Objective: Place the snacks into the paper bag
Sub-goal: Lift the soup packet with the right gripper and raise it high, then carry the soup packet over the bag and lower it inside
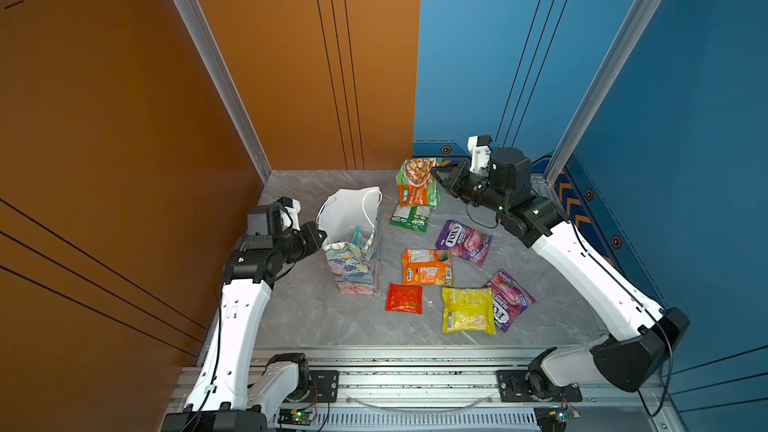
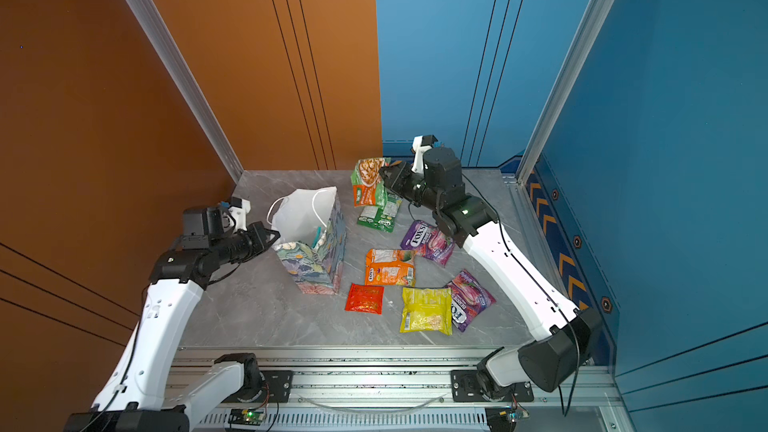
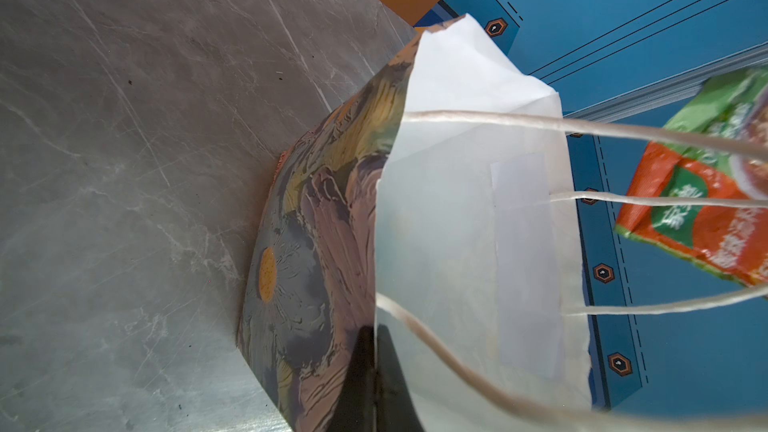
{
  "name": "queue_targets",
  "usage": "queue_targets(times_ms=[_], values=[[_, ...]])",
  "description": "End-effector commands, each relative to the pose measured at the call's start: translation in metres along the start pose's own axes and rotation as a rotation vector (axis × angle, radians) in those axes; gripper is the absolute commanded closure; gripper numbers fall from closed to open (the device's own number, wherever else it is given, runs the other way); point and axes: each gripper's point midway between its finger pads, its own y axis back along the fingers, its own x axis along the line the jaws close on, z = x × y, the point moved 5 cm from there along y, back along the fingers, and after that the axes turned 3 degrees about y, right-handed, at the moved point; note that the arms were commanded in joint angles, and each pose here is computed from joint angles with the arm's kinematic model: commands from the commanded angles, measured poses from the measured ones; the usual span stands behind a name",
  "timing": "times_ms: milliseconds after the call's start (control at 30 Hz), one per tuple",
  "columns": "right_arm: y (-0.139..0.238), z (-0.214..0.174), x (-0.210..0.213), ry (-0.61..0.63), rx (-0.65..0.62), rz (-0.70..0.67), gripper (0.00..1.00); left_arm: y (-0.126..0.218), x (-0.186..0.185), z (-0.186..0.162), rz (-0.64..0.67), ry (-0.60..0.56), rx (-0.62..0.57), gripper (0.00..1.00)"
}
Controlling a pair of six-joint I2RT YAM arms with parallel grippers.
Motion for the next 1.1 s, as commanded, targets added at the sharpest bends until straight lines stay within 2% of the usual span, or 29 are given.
queue_targets(times_ms=[0,200,367,467,700,1067], values=[[-0.011,0.009,0.034,0.064,-0.012,0.074,1.00,0.000,0.000,0.000,-0.018,0.001,-0.004,1.00],[-0.038,0.011,0.079,0.090,-0.022,0.180,1.00,0.001,0.000,0.000,-0.021,0.001,-0.005,1.00],[-0.060,0.006,0.098,0.105,0.031,0.208,1.00,0.002,-0.001,0.000,-0.024,-0.001,-0.009,1.00],[-0.067,-0.012,0.111,0.117,0.083,0.228,1.00,0.003,-0.001,0.000,-0.022,0.001,-0.010,1.00],[-0.073,-0.034,0.107,0.115,0.164,0.201,1.00,0.002,-0.001,0.000,-0.023,0.002,-0.013,1.00],[-0.059,-0.044,0.073,0.120,0.200,0.066,1.00,0.002,0.000,-0.001,-0.022,-0.002,-0.017,1.00]])
